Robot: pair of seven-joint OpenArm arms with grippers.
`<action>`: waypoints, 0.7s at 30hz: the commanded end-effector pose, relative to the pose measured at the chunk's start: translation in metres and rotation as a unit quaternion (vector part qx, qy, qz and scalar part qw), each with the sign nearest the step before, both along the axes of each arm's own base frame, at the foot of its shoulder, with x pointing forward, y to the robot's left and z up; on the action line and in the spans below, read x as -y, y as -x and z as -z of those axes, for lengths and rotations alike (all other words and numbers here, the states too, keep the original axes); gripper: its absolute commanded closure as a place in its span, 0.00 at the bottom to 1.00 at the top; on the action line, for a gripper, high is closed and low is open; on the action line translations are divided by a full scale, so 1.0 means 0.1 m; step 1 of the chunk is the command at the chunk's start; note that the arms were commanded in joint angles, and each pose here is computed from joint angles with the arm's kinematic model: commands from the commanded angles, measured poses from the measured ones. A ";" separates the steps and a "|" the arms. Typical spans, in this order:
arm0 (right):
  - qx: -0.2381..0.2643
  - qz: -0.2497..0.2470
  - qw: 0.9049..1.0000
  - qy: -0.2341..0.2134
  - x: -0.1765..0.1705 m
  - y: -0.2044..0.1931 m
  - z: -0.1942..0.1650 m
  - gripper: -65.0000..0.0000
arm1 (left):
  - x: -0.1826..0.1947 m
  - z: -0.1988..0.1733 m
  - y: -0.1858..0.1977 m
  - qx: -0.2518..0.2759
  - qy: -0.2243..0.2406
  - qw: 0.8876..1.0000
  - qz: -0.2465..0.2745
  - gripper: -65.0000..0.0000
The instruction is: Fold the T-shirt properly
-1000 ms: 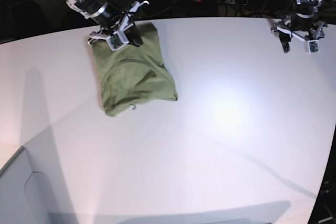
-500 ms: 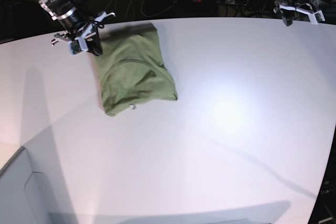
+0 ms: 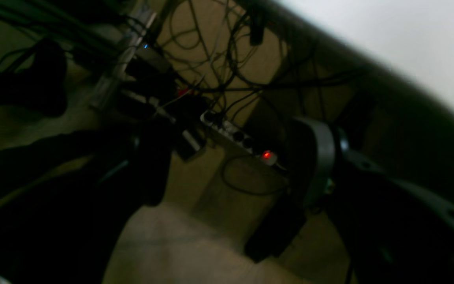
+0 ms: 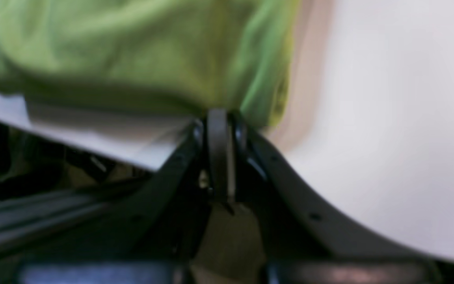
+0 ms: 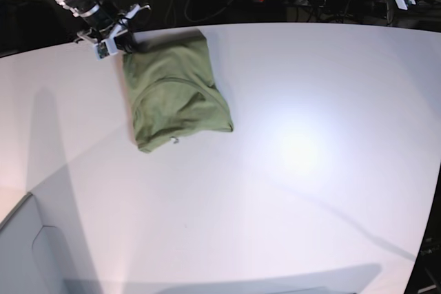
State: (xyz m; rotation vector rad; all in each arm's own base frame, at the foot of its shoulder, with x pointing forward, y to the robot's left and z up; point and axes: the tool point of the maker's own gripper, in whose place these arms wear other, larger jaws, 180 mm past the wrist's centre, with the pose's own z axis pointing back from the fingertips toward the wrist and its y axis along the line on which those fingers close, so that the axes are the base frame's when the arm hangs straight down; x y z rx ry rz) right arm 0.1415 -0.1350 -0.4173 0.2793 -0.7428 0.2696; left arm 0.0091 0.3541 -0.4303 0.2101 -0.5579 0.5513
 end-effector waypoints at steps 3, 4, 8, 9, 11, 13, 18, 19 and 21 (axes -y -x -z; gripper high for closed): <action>0.035 0.000 0.999 -0.019 -0.04 -0.05 -0.20 1.00 | 0.00 -0.04 0.12 -0.004 -0.005 1.000 -0.005 0.33; 0.038 0.006 0.999 -0.030 -0.05 -0.04 -0.23 1.00 | 0.01 -0.02 0.14 -0.007 -0.002 1.000 -0.007 0.33; 0.037 0.052 0.997 -0.035 0.20 0.04 -0.26 1.00 | 0.10 0.13 0.24 -0.021 0.017 1.000 -0.015 0.33; 0.031 0.062 0.997 -0.034 0.24 0.09 -0.23 1.00 | 0.13 0.18 0.23 -0.024 0.024 0.999 -0.013 0.33; 0.023 0.078 0.996 -0.029 0.33 0.16 -0.20 1.00 | 0.22 0.32 0.22 -0.031 0.041 0.999 -0.011 0.33; 0.011 0.097 0.995 -0.019 0.45 0.27 -0.16 1.00 | 0.33 0.46 0.24 -0.041 0.061 0.997 -0.009 0.33; -0.039 0.147 0.988 -0.005 0.76 0.63 0.06 1.00 | 0.54 0.80 0.19 -0.070 0.103 0.992 0.017 0.33; -0.052 0.161 0.986 -0.003 0.83 0.73 0.12 1.00 | 0.58 0.86 0.19 -0.077 0.109 0.991 0.025 0.33; -0.074 0.183 0.980 -0.003 0.92 0.91 0.22 1.00 | 0.65 0.94 0.19 -0.090 0.120 0.988 0.039 0.33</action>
